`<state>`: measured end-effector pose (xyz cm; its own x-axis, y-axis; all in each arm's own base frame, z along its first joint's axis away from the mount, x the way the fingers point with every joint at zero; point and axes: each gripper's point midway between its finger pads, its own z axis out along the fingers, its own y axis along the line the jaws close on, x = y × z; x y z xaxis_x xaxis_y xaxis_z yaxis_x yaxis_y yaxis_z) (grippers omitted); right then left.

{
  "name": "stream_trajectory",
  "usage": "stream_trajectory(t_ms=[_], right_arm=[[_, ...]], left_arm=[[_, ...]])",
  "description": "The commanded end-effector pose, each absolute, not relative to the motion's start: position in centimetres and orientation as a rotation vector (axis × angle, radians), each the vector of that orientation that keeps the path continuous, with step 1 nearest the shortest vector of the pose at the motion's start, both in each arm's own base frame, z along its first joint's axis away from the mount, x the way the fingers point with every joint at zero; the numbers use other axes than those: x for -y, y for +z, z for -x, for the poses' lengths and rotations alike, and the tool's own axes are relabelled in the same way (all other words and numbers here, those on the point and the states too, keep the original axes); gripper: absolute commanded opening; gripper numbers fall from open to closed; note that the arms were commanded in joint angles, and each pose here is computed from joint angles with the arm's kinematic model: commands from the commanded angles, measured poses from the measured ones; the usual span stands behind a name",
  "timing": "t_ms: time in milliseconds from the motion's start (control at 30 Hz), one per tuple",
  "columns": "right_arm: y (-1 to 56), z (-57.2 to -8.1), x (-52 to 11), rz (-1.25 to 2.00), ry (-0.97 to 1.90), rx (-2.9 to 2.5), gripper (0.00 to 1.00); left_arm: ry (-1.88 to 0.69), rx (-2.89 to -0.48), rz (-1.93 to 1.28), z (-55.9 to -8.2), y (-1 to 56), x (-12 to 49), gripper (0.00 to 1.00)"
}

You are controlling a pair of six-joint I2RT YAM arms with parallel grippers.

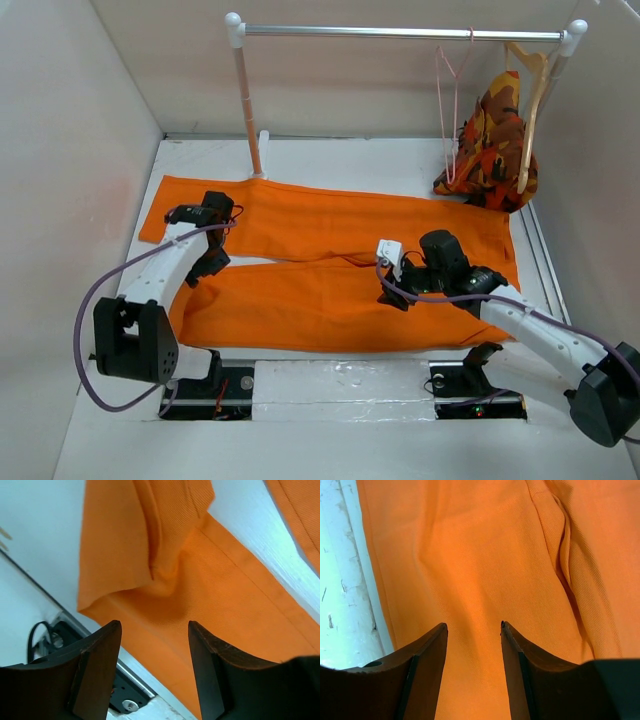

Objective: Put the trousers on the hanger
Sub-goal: Flatten out the trousers at the center of the board, then fold the trousers at the center of the board.

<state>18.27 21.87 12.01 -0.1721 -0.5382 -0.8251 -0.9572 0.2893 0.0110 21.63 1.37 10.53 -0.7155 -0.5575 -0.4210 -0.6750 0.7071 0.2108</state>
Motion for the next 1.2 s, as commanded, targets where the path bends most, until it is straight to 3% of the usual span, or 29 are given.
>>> stream_trajectory(t_ms=[0,267,433,1000,1167], right_arm=[[13.1,-18.5,-22.5,1.355,0.743,-1.754,0.53],[13.3,-18.7,-22.1,1.340,0.728,-1.756,0.53],[13.4,-18.9,-21.8,1.328,0.717,-1.764,0.53],[14.0,-19.3,-21.4,1.304,0.712,-1.747,0.53],[14.4,-19.6,-21.1,1.289,0.703,-1.740,0.53]], left_arm=[[0.645,-2.492,0.990,-22.3,12.9,-3.2,0.53],[0.861,-2.601,0.811,-24.2,10.7,-4.3,0.49],[0.793,-2.626,0.808,-24.5,10.3,-5.1,0.42],[0.883,-2.765,0.841,-22.5,6.9,-5.7,0.37],[0.934,-2.761,0.899,-22.2,6.6,-6.8,0.25]])
